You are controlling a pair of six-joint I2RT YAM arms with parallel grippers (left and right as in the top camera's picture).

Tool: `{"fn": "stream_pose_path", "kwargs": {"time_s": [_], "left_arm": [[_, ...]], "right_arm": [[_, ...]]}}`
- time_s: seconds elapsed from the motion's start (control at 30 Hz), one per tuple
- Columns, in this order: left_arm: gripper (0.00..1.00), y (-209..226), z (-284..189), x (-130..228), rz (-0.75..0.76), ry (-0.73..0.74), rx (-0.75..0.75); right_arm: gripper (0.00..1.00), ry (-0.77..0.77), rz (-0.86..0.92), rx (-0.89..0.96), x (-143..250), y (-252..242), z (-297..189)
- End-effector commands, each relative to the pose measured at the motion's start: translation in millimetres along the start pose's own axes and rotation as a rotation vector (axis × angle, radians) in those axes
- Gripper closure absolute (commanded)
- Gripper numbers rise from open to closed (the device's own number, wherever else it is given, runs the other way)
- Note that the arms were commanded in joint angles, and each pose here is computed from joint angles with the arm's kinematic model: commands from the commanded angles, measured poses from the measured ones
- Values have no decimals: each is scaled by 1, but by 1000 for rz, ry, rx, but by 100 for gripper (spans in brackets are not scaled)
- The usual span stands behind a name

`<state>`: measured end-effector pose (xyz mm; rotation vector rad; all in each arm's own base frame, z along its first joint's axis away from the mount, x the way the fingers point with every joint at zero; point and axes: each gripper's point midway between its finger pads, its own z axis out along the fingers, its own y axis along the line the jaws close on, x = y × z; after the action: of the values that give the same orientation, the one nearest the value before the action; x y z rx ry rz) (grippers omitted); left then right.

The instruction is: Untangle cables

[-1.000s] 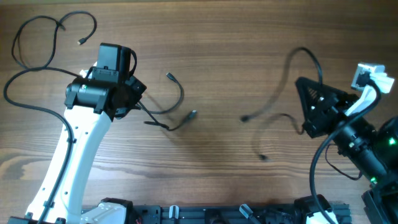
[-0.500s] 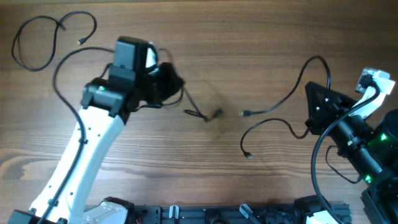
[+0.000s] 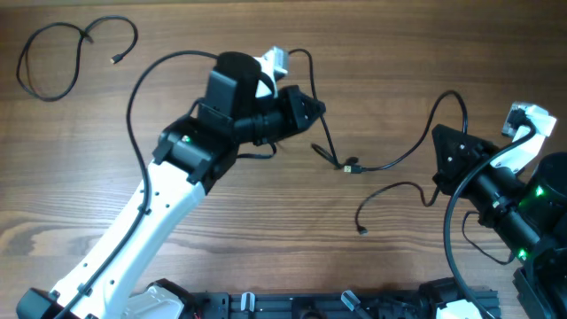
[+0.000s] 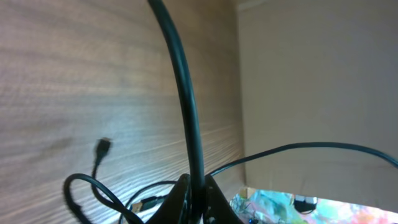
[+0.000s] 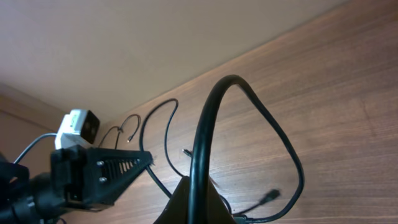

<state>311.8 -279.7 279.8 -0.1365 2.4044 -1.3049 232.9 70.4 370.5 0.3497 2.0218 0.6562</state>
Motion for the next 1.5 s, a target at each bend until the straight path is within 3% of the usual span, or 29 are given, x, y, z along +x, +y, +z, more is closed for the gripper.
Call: {"fn": "stream_pose_path", "kwargs": {"time_s": [0.0,0.1,0.13,0.2,0.23,0.4,0.53,0.6,0.67,0.83,1.0,1.07,1.23,1.47], "left_arm": [[88,26,19,2,-43,-3,-106],[81,42,38,8,-64,38,-149],[73,48,43,9,-73,48,-163],[45,62,52,9,-89,55,-201],[40,68,54,9,-95,57,-217],[37,67,55,9,-61,63,-212],[30,25,39,6,-57,74,-95],[24,13,30,1,-134,49,-71],[19,9,17,-2,-311,31,-63],[18,1,-15,-20,-470,29,22],[8,-1,-28,-22,-505,84,71],[12,-4,-32,-20,-550,114,91],[16,-8,-34,-17,-743,162,98],[22,-17,-36,-9,-860,235,114]], "right_arm": [[96,-14,10,10,-4,0,-3],[96,-11,19,8,-3,0,-3],[96,-7,30,8,-2,0,-3],[96,7,28,-4,0,2,-3],[96,11,28,-5,1,2,-3],[96,59,30,-3,11,0,-2],[96,148,-94,-65,25,9,7],[96,196,-138,-108,32,16,13],[96,238,-168,-128,37,18,21],[96,403,-229,-283,62,36,37],[96,563,-222,-403,84,46,60],[96,630,-235,-493,94,53,65],[96,722,-184,-470,108,43,89],[96,736,-192,-481,112,46,95]]}}
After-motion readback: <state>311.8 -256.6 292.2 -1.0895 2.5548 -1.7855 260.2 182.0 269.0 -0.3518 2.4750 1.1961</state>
